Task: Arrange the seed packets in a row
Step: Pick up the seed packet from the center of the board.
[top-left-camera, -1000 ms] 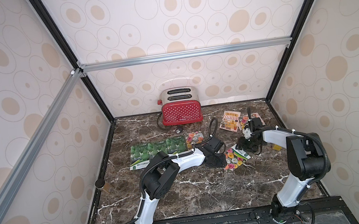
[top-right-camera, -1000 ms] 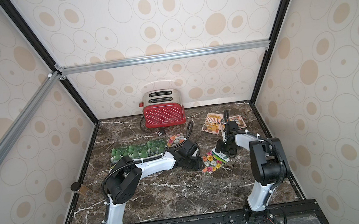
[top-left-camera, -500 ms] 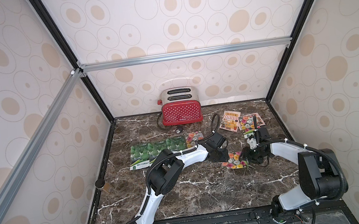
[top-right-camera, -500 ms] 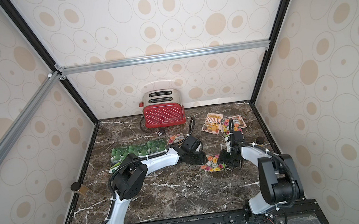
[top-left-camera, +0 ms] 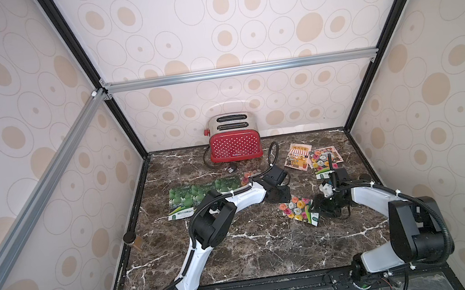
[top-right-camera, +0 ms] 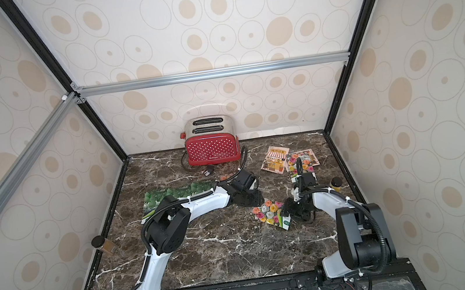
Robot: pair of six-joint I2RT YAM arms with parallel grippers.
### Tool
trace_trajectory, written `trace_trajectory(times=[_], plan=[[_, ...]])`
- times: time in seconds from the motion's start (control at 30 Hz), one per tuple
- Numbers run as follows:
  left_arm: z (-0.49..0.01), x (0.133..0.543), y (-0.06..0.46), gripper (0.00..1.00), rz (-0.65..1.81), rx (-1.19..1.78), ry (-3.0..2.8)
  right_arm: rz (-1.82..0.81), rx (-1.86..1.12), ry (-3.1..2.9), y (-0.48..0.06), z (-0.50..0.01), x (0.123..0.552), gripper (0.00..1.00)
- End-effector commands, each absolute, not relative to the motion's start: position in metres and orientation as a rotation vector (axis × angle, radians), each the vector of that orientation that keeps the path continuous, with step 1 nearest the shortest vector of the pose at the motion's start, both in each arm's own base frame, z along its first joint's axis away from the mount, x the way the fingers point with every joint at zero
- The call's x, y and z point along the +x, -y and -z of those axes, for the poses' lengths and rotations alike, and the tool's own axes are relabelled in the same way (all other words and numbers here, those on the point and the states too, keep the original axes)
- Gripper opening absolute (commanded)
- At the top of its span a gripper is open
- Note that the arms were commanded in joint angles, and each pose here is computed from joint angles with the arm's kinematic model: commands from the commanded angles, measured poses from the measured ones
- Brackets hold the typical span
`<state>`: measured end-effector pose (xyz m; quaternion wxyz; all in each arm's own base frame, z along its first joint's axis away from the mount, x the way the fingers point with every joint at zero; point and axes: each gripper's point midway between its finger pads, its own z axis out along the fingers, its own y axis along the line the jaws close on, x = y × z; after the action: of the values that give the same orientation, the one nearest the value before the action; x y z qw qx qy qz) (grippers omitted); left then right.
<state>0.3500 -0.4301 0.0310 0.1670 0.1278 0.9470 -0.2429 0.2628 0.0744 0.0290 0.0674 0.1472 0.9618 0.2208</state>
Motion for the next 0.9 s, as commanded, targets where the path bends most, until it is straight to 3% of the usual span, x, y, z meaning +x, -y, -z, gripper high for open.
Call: trace_trajectory(times=[0.0,0.17,0.6,0.87], plan=[[0.017,0.336,0.407,0.51,0.537,0.381,-2.837,-0.671,0.449,-2.925,-0.077,-0.023,0.257,0.54],[0.019,0.336,0.411,0.51,0.552,0.395,-2.841,-0.685,0.478,-2.928,-0.08,-0.013,0.257,0.52],[0.032,0.331,0.414,0.48,0.565,0.409,-2.866,-0.819,0.503,-2.839,-0.094,-0.015,0.27,0.2],[0.03,0.332,0.417,0.48,0.587,0.414,-2.858,-0.907,0.486,-2.799,-0.102,-0.028,0.274,0.07]])
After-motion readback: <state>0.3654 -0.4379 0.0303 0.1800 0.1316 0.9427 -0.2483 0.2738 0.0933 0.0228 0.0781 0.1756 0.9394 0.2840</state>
